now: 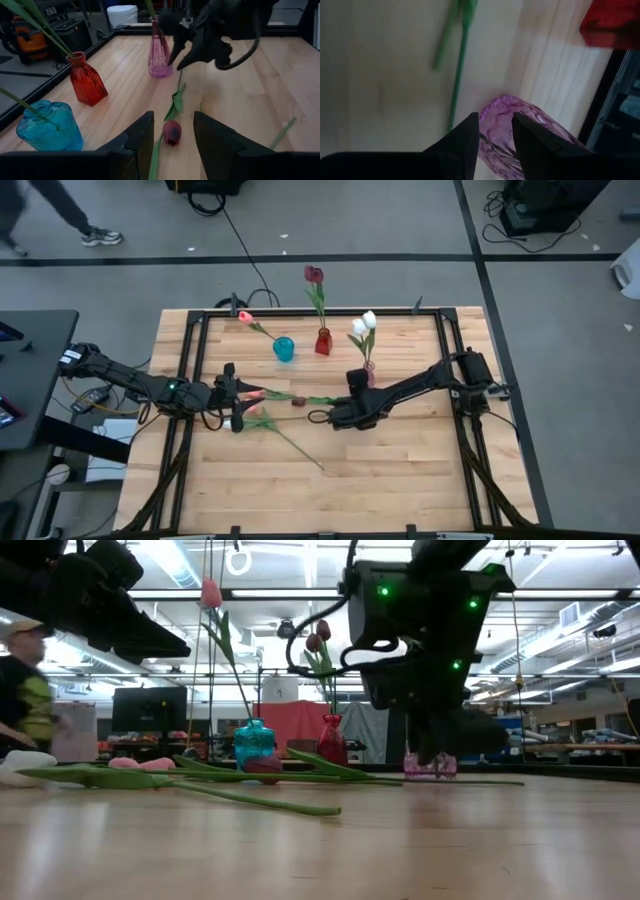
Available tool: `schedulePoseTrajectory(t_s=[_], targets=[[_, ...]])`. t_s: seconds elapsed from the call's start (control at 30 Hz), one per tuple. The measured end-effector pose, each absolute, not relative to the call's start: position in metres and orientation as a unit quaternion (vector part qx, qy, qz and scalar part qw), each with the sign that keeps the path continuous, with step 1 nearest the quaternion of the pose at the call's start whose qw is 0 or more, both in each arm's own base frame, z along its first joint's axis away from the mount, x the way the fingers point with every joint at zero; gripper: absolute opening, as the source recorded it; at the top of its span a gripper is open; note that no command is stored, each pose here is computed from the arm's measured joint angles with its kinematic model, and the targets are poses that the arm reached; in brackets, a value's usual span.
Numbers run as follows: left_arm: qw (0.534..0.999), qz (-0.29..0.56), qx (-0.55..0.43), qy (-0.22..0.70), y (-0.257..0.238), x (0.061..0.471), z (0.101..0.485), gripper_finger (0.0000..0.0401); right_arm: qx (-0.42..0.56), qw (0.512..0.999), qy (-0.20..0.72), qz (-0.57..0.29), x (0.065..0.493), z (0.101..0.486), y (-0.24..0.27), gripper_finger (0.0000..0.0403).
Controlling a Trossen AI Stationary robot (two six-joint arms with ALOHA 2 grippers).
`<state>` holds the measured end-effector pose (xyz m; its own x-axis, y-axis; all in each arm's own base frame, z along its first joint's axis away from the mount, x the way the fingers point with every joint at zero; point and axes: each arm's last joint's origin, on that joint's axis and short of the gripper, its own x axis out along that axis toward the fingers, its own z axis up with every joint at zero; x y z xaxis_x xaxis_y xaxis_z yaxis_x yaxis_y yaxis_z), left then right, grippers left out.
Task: Sort flowers into vase by color
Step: Put the red flower into the red vase
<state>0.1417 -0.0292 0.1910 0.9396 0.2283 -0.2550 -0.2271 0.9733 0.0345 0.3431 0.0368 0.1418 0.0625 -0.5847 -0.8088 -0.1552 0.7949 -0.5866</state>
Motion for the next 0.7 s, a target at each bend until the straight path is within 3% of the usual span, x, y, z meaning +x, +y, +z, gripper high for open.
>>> schedulePoseTrajectory(t_s=[0.27,0.7], targets=[[0.985,0.109,-0.001,0.13,-0.03,0.142,0.191,0.0145,-0.258,0.654,0.689,-0.177,0.338,0.142,0.023,0.0128],[0.985,0.111,-0.007,0.131,-0.03,0.142,0.191,0.0145,-0.089,0.767,0.626,-0.113,0.363,0.139,0.03,0.0128]])
